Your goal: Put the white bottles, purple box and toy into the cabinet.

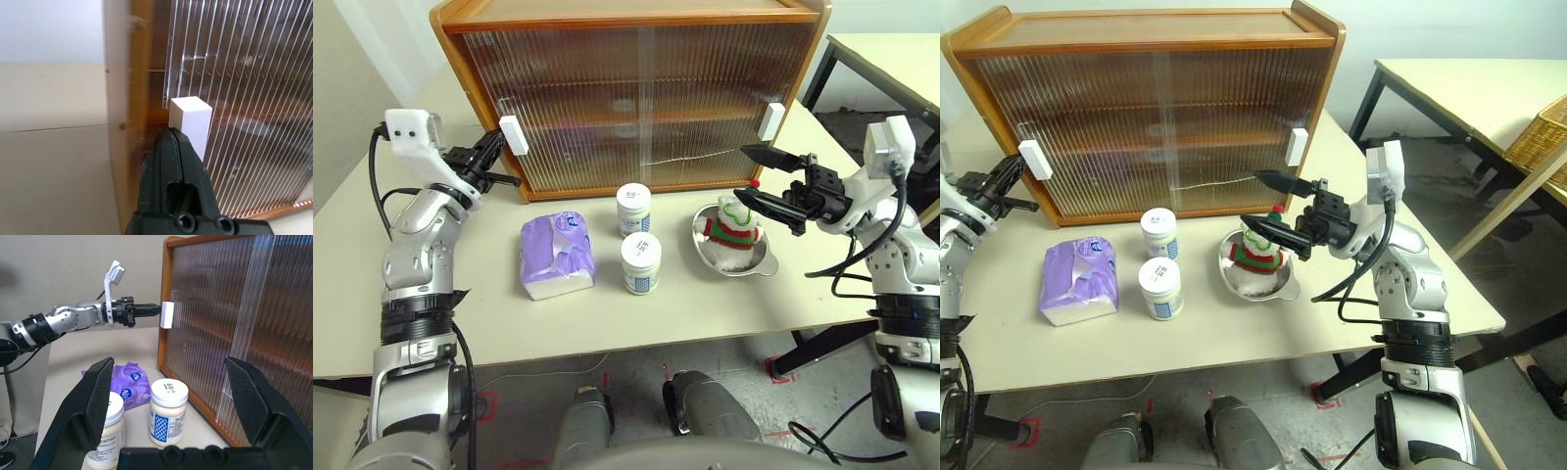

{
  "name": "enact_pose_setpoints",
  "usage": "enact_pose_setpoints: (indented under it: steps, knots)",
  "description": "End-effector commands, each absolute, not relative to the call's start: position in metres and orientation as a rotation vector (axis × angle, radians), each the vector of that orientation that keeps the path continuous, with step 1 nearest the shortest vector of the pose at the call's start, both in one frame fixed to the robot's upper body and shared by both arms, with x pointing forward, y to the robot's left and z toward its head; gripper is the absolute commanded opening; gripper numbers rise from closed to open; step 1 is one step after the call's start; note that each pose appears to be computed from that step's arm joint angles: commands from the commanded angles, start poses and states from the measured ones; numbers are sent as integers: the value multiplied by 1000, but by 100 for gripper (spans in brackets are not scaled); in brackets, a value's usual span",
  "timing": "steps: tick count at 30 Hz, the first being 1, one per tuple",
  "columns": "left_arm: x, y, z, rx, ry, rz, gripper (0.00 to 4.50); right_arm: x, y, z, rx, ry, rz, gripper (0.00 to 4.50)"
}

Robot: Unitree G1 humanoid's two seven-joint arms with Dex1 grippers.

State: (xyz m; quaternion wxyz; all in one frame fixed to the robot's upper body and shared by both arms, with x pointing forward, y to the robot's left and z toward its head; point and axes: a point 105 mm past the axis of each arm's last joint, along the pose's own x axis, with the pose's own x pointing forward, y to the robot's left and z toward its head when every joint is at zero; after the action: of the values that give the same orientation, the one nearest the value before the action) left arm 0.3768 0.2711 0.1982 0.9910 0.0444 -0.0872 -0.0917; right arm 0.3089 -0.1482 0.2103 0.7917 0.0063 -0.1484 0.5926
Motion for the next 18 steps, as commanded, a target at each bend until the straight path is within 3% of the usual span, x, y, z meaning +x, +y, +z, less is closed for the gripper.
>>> enact_pose_setpoints:
  steps: [1,18]
  knots:
    - [381,257,198,93,-171,-225,3,305,-147,210,15,-315,1277,450]
    - [401,198,191,95,-148,-412,3,294,-160,214,-11,-301,1211,450]
